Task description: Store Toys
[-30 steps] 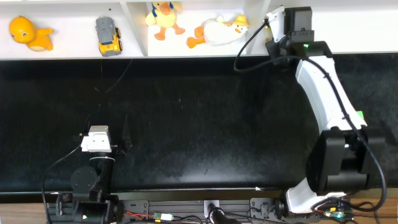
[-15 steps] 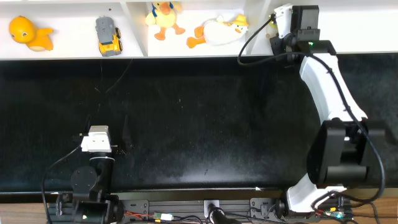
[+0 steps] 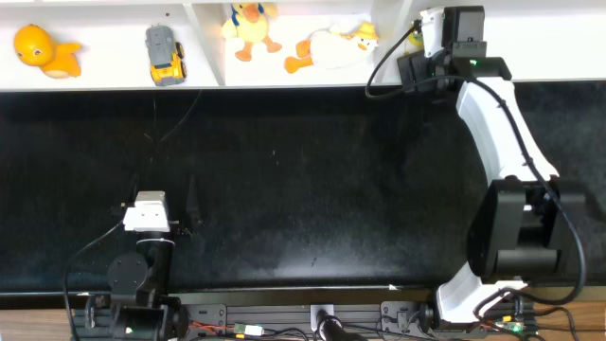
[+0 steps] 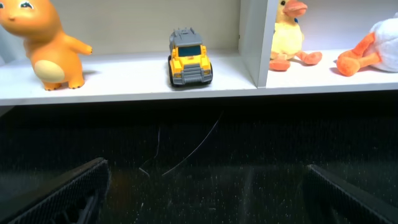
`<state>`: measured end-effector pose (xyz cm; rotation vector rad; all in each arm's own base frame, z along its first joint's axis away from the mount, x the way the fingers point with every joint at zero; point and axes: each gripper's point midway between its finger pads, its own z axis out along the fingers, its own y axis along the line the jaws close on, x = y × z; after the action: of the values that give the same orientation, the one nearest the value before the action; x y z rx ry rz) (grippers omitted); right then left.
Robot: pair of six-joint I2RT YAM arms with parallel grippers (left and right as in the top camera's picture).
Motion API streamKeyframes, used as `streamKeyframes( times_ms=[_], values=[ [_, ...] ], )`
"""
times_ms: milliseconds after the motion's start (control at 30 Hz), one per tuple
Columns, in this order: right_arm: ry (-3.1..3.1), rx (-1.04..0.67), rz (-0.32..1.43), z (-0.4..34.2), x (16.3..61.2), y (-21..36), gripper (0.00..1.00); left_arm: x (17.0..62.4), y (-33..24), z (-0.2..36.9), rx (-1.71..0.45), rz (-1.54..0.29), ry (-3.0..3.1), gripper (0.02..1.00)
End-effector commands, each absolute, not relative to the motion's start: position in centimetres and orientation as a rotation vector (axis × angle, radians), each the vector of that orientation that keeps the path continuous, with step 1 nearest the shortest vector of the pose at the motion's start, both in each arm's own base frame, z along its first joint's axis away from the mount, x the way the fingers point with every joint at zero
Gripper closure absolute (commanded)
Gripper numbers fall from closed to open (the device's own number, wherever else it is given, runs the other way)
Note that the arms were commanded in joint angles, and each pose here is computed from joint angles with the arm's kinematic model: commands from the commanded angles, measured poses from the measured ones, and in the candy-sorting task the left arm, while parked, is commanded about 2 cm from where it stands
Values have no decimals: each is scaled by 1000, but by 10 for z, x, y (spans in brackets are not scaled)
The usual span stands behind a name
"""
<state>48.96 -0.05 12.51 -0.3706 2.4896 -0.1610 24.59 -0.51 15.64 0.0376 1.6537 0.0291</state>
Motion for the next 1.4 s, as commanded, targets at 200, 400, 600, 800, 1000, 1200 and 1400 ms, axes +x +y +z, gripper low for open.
streamKeyframes(
  times_ms=[200, 400, 600, 800, 1000, 1200, 1400],
  values=[
    [2566, -283, -299, 121, 408, -40, 3, 246, -8, 157, 67, 35, 1647, 20],
    [2560, -184, -356, 134, 328, -64, 5, 246, -8, 157, 67, 35, 1647, 20],
    [2605, -192, -347, 134, 303, -61, 5, 246, -8, 157, 67, 35, 1647, 20],
    [2603, -208, -282, 132, 304, -52, 3, 246, -8, 157, 67, 35, 1647, 20],
    [2492, -179, -246, 150, 322, -55, 5, 246, -8, 157, 67, 35, 1647, 20],
    [2450, 59, -239, 165, 302, -108, 7, 246, -8, 157, 67, 35, 1647, 20],
    [2574, 68, -349, 151, 249, -165, 93, 246, -8, 157, 67, 35, 1647, 20]
  ],
)
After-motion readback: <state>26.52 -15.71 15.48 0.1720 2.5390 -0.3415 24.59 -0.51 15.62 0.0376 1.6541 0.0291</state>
